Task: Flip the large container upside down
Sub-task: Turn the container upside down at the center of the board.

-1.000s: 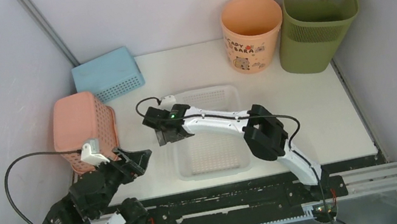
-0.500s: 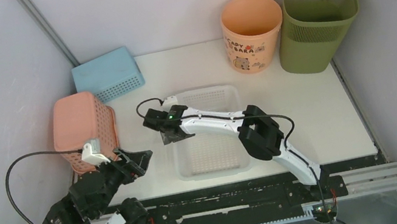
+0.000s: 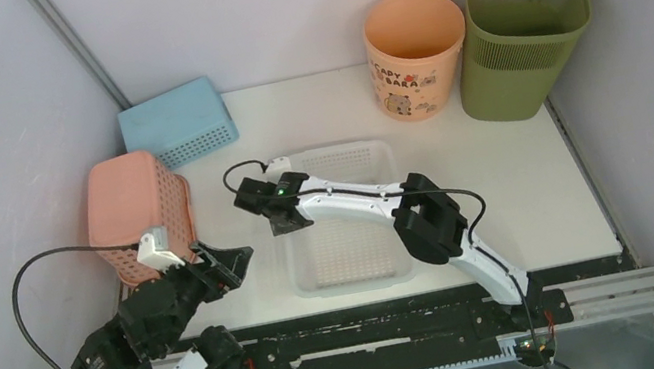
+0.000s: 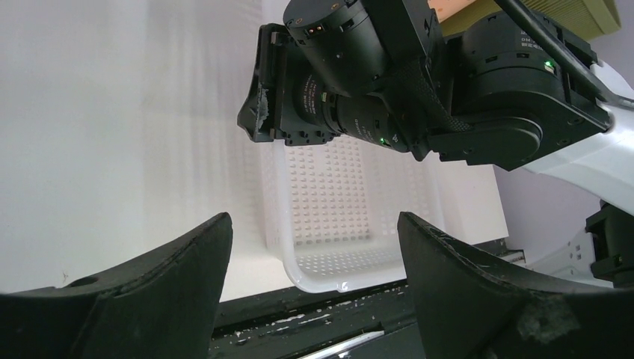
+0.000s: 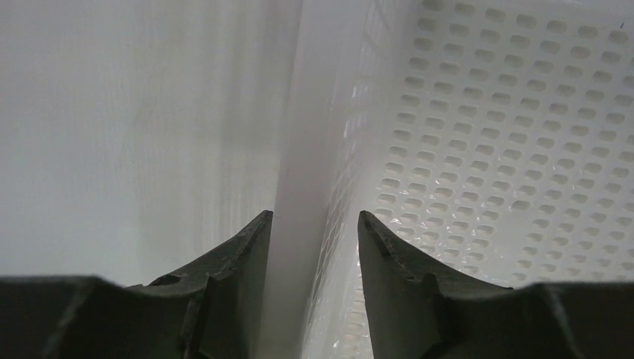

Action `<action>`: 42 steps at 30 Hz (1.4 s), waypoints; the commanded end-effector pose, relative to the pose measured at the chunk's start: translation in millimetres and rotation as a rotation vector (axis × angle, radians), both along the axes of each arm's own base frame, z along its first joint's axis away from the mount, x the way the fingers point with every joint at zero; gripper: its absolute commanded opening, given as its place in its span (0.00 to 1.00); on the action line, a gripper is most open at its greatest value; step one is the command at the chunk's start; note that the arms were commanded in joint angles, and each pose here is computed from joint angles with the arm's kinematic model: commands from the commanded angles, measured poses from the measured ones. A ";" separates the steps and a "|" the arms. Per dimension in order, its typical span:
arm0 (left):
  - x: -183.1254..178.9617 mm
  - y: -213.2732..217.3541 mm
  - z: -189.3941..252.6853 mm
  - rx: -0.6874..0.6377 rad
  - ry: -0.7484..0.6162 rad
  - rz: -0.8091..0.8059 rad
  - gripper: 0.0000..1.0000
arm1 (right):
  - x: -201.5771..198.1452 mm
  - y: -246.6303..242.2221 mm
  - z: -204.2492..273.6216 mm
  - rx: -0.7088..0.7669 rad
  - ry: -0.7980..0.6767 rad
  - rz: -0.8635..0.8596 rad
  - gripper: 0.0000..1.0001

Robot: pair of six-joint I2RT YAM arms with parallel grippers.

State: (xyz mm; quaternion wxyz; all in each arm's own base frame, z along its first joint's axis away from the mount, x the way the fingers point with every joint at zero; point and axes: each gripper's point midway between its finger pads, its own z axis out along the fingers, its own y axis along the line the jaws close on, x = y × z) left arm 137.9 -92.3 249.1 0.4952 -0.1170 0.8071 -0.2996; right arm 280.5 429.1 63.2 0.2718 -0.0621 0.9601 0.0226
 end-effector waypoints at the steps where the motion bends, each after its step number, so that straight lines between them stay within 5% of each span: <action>1: 3.6 -3.3 8.5 -0.011 -0.020 0.001 0.86 | 5.5 6.3 12.9 0.028 -0.017 0.001 0.51; 7: 4.0 -2.3 7.9 -0.008 -0.022 0.005 0.86 | 4.7 6.8 9.3 0.022 -0.003 0.007 0.32; 9: 4.2 -2.5 8.3 -0.007 -0.022 0.005 0.86 | 5.2 6.5 10.2 0.022 -0.001 0.007 0.21; 11: 3.9 -2.1 8.3 -0.002 -0.021 0.004 0.86 | 4.4 6.7 11.2 0.025 0.003 0.011 0.01; 23: 8.1 7.5 9.8 0.025 -0.032 0.051 0.87 | -4.6 22.1 80.8 0.187 0.000 0.143 0.00; 29: 12.2 9.1 4.7 0.034 -0.041 0.073 0.95 | -10.3 17.7 128.8 0.253 -0.028 0.216 0.00; 42: 15.6 29.5 11.6 0.081 -0.053 0.158 1.00 | -13.8 -5.0 248.9 0.766 -0.050 0.337 0.00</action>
